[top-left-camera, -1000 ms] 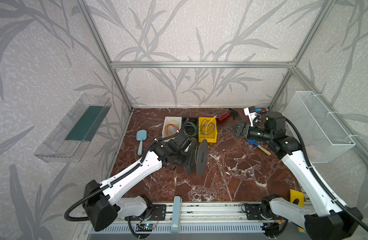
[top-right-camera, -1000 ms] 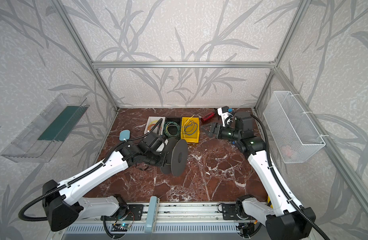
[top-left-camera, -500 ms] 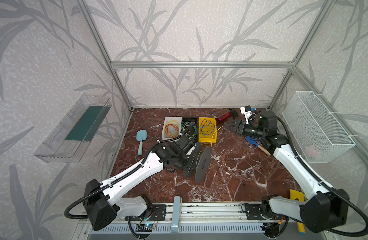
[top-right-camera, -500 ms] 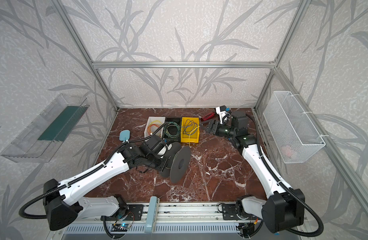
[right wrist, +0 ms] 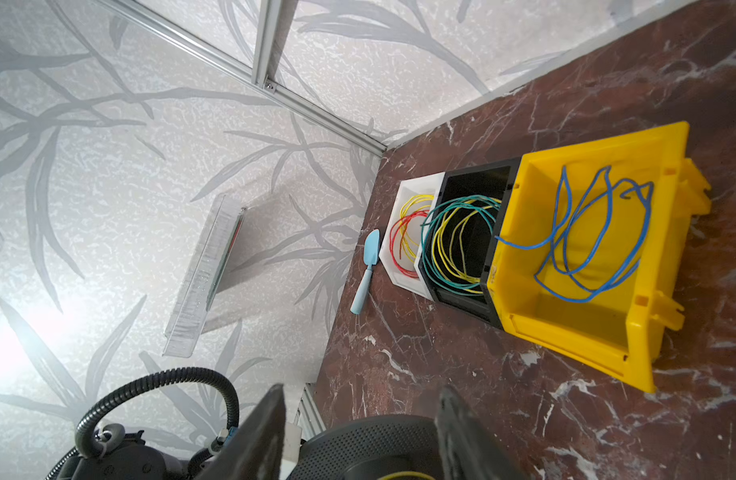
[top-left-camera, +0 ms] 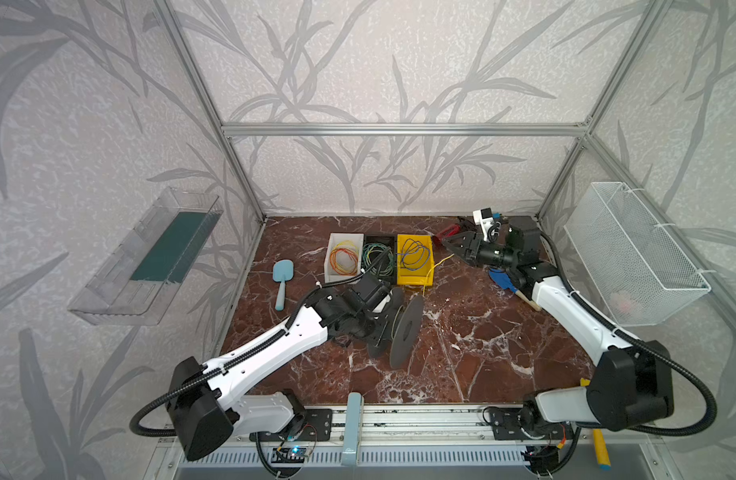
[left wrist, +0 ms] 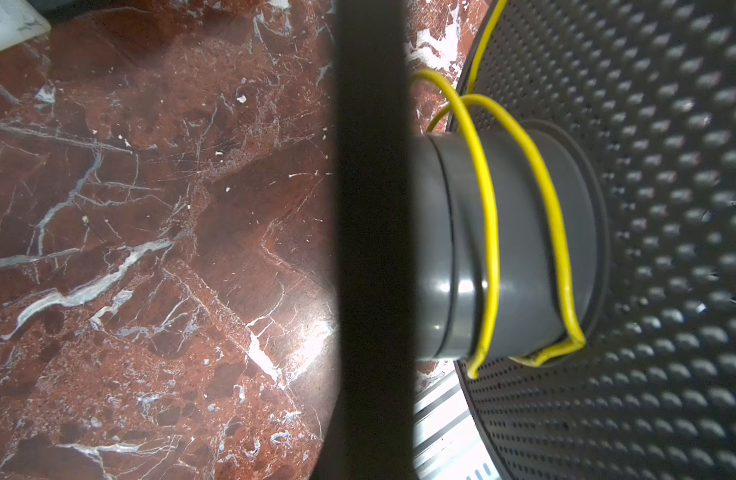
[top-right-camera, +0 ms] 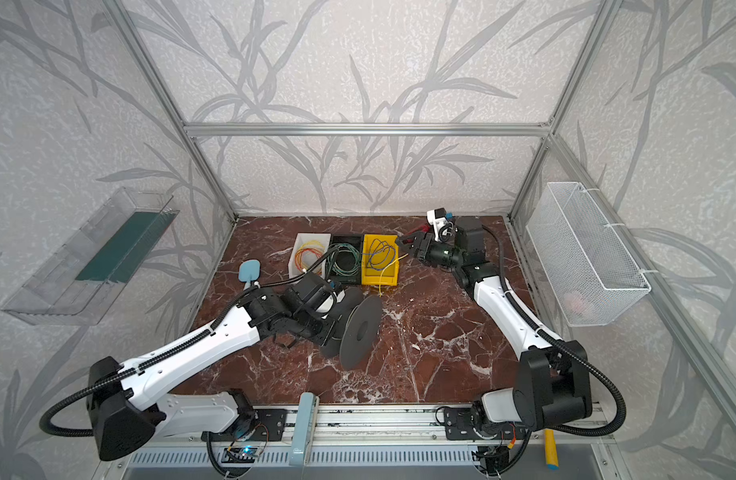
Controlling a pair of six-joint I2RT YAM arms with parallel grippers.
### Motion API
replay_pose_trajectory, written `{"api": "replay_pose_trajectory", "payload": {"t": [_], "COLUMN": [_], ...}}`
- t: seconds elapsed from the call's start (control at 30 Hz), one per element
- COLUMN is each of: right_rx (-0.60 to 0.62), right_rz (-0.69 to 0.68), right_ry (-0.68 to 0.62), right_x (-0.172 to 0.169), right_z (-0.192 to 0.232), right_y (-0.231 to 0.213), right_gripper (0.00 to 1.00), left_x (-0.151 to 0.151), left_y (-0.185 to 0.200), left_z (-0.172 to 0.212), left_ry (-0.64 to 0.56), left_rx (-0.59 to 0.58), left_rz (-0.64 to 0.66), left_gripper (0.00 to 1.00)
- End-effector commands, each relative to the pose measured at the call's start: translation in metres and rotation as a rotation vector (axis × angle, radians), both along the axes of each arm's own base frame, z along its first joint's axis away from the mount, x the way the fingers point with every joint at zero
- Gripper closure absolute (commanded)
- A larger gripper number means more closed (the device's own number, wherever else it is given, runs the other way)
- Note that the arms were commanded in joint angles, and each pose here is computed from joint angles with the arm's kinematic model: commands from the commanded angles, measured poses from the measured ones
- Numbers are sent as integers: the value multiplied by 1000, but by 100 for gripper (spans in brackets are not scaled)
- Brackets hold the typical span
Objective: Wrap the cables
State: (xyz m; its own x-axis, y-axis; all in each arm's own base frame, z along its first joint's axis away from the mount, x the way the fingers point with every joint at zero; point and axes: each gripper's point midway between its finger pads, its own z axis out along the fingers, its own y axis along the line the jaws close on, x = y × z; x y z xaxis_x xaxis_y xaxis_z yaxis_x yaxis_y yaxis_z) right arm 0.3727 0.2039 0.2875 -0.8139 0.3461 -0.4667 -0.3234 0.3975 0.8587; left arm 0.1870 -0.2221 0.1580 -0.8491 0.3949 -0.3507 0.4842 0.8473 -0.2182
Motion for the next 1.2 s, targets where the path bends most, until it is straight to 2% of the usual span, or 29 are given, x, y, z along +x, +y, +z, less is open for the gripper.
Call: {"api": "replay_pose_trajectory", "payload": {"t": [0.0, 0.17, 0.57, 0.8, 1.0, 1.13, 1.17], "right_rx": [31, 29, 111, 103, 100, 94, 95], "right_rz": [24, 27, 49, 41, 59, 60, 61], "right_ry": [-35, -26, 13, 2, 2, 4, 3], "right_x": [-2, -5, -14, -17, -18, -21, -22], "right_z": [14, 15, 16, 19, 18, 17, 17], "right_y": [2, 3, 17, 16, 22, 24, 24], "right_gripper": [51, 55, 53, 62, 76, 77, 81], "left_x": [5, 6, 12, 10, 11, 11, 11], "left_y": [-5, -6, -5, -4, -4, -3, -2], "left_z": [10, 11, 10, 8, 7, 8, 8], "left_ry": [-60, -66, -86, -78, -80, -83, -81], "left_rx": [-26, -33, -25, -18, -21, -20, -19], "left_rz": [-29, -27, -7, -14, -3, 1, 3], "left_gripper": [100, 100, 100, 100, 100, 100, 100]}}
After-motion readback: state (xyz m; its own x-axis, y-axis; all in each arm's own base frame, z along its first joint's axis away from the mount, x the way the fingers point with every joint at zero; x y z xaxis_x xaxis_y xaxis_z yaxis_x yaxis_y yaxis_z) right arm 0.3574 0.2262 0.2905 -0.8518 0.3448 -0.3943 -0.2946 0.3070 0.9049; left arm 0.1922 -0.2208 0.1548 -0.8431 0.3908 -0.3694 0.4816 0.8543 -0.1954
